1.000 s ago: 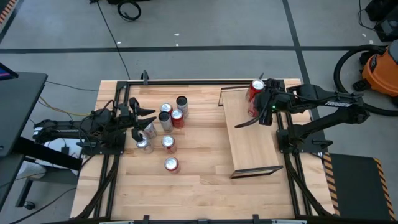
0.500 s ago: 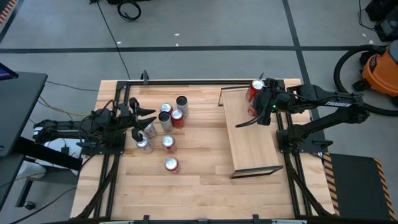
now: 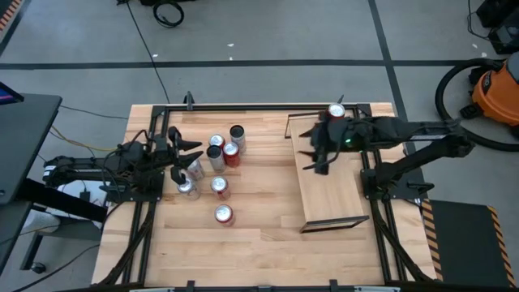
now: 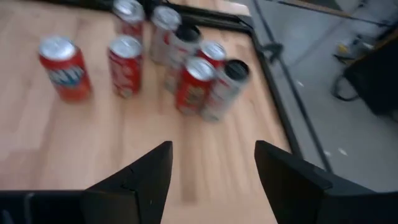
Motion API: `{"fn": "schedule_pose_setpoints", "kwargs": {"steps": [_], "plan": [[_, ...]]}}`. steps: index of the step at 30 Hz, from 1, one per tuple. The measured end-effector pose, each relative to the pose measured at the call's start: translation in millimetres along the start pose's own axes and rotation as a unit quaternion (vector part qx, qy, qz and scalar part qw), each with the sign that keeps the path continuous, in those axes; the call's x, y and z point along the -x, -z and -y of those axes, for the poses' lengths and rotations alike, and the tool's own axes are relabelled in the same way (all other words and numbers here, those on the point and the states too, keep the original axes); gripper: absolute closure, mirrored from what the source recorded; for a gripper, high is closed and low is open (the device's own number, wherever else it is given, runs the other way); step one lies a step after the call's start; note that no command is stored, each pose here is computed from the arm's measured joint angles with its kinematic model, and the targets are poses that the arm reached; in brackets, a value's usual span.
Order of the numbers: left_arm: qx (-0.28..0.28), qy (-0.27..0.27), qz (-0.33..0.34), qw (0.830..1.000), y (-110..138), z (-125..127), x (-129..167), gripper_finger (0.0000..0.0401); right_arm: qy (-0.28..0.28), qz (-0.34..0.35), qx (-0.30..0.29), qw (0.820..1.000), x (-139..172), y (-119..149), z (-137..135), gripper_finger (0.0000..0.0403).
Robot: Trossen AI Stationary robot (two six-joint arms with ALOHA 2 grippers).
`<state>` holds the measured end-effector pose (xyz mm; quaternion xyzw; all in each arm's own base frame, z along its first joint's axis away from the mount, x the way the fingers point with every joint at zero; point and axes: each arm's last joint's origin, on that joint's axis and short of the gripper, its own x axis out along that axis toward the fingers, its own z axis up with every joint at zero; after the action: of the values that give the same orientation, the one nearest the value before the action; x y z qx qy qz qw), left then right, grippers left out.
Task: Place canned beverage on shelf
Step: Put the bottom red soda can on the shelf
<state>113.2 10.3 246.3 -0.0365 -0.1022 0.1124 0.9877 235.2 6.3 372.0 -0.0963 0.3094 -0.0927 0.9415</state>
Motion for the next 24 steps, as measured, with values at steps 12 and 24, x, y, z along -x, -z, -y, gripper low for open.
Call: {"fn": "schedule_pose_setpoints", "kwargs": {"steps": [12, 24], "plan": [[-0.013, 0.000, 0.006, 1.000, -1, 0, 0, 0.0246, -0.028, 0.004, 0.001, 1.000, -102, -13, -44, 0.0165], [0.001, 0.001, 0.005, 1.000, -1, 0, 0, 0.0246, -0.026, 0.005, 0.026, 0.999, -141, -26, -55, 0.0157]]}}
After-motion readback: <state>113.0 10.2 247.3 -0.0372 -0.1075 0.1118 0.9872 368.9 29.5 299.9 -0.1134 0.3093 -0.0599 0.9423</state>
